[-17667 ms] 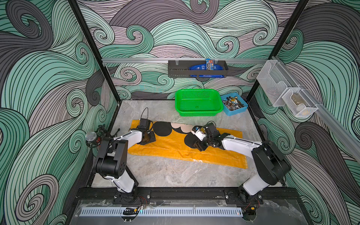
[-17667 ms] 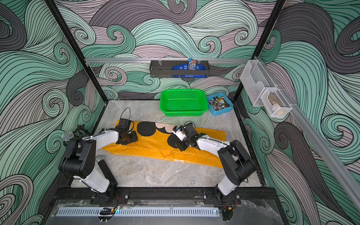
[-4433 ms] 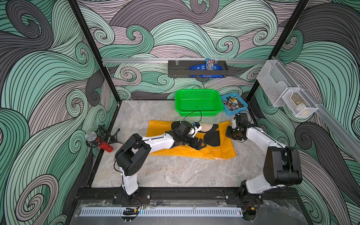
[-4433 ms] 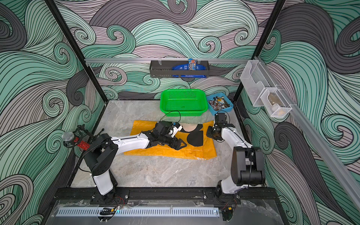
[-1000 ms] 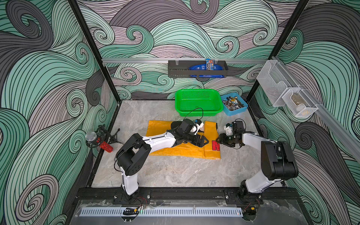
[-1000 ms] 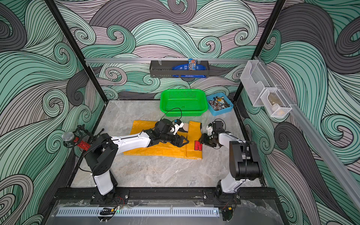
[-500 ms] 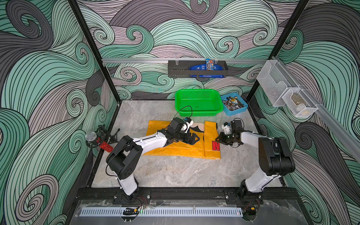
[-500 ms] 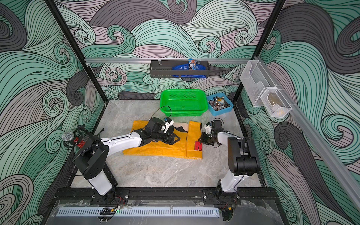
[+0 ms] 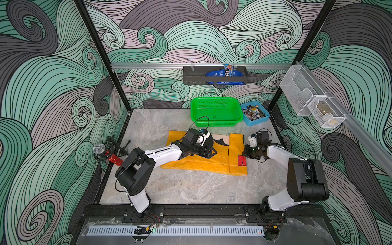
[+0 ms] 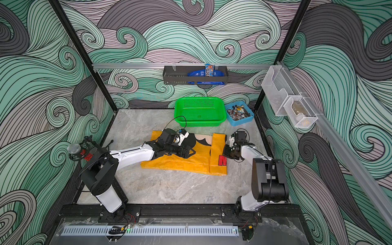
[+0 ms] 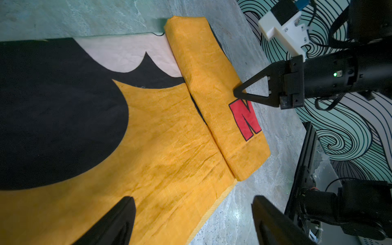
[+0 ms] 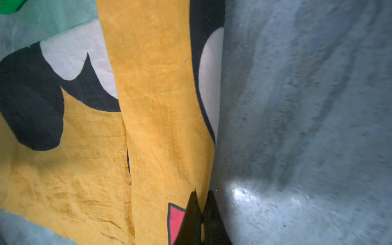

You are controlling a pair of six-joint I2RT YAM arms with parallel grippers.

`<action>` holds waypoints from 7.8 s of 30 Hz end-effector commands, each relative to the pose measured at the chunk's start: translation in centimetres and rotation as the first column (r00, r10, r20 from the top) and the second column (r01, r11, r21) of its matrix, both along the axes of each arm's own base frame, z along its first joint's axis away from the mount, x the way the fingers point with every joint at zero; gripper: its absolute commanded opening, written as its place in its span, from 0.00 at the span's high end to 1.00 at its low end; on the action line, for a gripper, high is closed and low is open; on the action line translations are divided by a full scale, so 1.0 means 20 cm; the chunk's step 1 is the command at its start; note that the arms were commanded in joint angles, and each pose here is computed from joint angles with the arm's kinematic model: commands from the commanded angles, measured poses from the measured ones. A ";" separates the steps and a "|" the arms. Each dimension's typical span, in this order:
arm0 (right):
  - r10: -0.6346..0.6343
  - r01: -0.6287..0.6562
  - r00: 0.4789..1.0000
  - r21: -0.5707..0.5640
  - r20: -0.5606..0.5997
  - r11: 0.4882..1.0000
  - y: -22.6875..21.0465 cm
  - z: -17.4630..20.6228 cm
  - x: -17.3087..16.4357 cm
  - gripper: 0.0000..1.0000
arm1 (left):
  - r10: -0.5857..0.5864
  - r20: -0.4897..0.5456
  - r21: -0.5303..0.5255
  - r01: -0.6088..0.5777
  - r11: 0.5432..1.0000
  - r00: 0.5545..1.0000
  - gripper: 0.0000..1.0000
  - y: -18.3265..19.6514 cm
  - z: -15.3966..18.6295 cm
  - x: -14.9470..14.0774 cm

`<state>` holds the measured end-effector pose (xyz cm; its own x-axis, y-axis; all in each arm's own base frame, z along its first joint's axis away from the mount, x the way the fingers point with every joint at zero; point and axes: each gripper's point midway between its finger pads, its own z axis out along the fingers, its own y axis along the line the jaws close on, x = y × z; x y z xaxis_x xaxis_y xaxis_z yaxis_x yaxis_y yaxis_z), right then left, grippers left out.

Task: Roll up the pillowcase
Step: Roll the pillowcase at the center of the board.

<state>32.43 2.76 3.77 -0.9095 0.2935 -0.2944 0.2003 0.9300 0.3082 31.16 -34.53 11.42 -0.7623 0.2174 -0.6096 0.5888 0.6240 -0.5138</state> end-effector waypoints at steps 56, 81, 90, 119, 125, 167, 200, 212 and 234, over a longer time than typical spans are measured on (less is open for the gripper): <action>0.162 -0.171 0.976 0.054 0.145 0.984 0.57 0.33 0.33 0.78 | -0.079 -0.013 -0.105 0.078 0.991 0.997 0.12 -0.19 0.08 -0.19; 0.161 -0.213 0.953 0.187 0.257 0.959 0.56 0.00 0.49 0.78 | -0.217 -0.045 0.210 0.222 0.952 0.975 0.16 -0.48 -0.52 -0.28; 0.116 -0.170 0.951 0.172 0.287 0.970 0.35 0.18 0.36 0.61 | -0.228 0.048 0.183 0.216 0.959 0.972 0.16 -0.52 -0.25 -0.24; 0.237 -0.240 0.970 0.366 0.053 0.899 0.46 -0.12 0.12 0.48 | 0.037 0.124 0.139 -0.054 0.989 0.992 0.14 0.06 0.10 0.13; 0.231 -0.254 0.967 0.366 0.105 0.895 0.46 -0.06 0.13 0.65 | 0.062 0.113 0.162 -0.080 0.984 0.992 0.14 0.17 0.07 0.12; 0.139 -0.140 0.990 -0.046 -0.014 0.989 0.36 0.18 0.16 0.73 | 0.040 0.058 0.137 -0.047 0.989 0.998 0.14 0.20 0.00 0.09; 0.201 -0.207 0.975 0.048 0.095 0.977 0.49 0.33 0.35 0.68 | -0.020 0.015 -0.026 0.021 0.999 1.000 0.15 -0.01 0.08 -0.05; 0.161 -0.229 0.958 0.296 0.236 0.927 0.59 0.22 0.50 0.72 | -0.178 0.074 -0.047 0.182 0.982 0.981 0.16 -0.46 0.01 -0.14; 0.127 -0.210 0.969 0.434 0.213 0.876 0.65 -0.10 0.46 0.73 | -0.221 -0.085 0.194 0.234 0.953 0.972 0.18 -0.28 -0.53 -0.27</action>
